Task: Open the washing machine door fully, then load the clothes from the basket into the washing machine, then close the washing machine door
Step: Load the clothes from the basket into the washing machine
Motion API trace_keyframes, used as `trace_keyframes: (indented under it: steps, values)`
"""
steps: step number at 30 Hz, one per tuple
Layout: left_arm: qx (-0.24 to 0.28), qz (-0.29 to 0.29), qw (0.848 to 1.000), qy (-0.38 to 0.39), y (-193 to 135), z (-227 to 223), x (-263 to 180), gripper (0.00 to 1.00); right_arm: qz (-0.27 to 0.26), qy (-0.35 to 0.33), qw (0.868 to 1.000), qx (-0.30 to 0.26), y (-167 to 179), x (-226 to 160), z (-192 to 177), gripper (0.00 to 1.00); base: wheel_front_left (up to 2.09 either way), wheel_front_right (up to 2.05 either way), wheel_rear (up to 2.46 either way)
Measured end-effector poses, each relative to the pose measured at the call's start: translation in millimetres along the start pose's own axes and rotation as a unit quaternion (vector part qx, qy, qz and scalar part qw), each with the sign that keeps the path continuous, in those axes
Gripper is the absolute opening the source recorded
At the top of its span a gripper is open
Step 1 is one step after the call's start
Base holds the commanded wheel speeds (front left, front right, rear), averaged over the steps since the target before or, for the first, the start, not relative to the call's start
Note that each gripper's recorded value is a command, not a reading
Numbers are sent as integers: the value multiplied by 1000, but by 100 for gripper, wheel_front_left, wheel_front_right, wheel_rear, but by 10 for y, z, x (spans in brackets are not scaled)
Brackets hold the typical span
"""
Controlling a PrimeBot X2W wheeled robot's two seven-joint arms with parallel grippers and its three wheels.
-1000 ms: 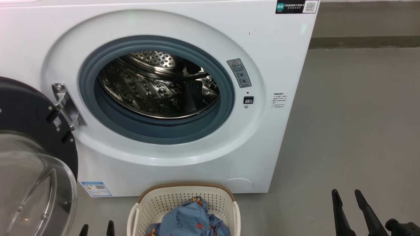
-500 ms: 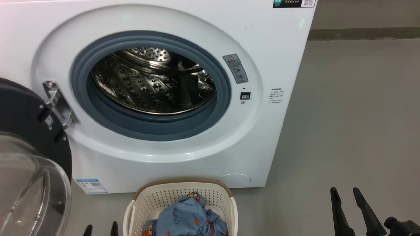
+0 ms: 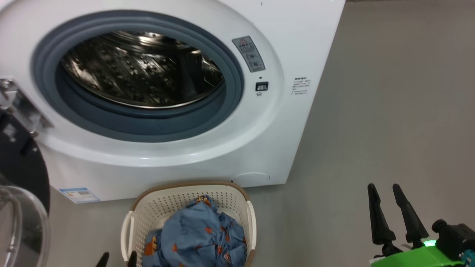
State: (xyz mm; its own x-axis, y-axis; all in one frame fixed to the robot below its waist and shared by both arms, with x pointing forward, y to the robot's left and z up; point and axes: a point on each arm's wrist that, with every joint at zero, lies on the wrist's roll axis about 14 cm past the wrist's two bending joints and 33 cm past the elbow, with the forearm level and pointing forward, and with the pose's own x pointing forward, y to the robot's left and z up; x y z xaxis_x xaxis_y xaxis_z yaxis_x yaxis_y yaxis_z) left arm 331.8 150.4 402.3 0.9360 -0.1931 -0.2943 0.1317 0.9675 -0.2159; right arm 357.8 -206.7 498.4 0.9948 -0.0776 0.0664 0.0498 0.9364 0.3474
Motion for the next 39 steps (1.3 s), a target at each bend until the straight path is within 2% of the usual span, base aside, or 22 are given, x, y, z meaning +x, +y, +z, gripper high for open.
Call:
trace_keyframes:
  steps: [6,11,21,39]
  values:
    - [7,-27,999,34,-21,-56,309,100,-8,-2,1000,15,-36,157,-19,100,0,0,0]
    - [5,-63,995,75,-173,-206,567,100,-26,3,1000,15,-148,181,-49,100,0,0,0]
    - [-1,-111,979,171,-373,-693,915,100,-60,15,998,16,-348,186,-121,100,0,0,0]
    - [-10,-115,955,272,-322,-1401,1394,100,-96,59,994,-3,-591,259,-421,100,0,0,0]
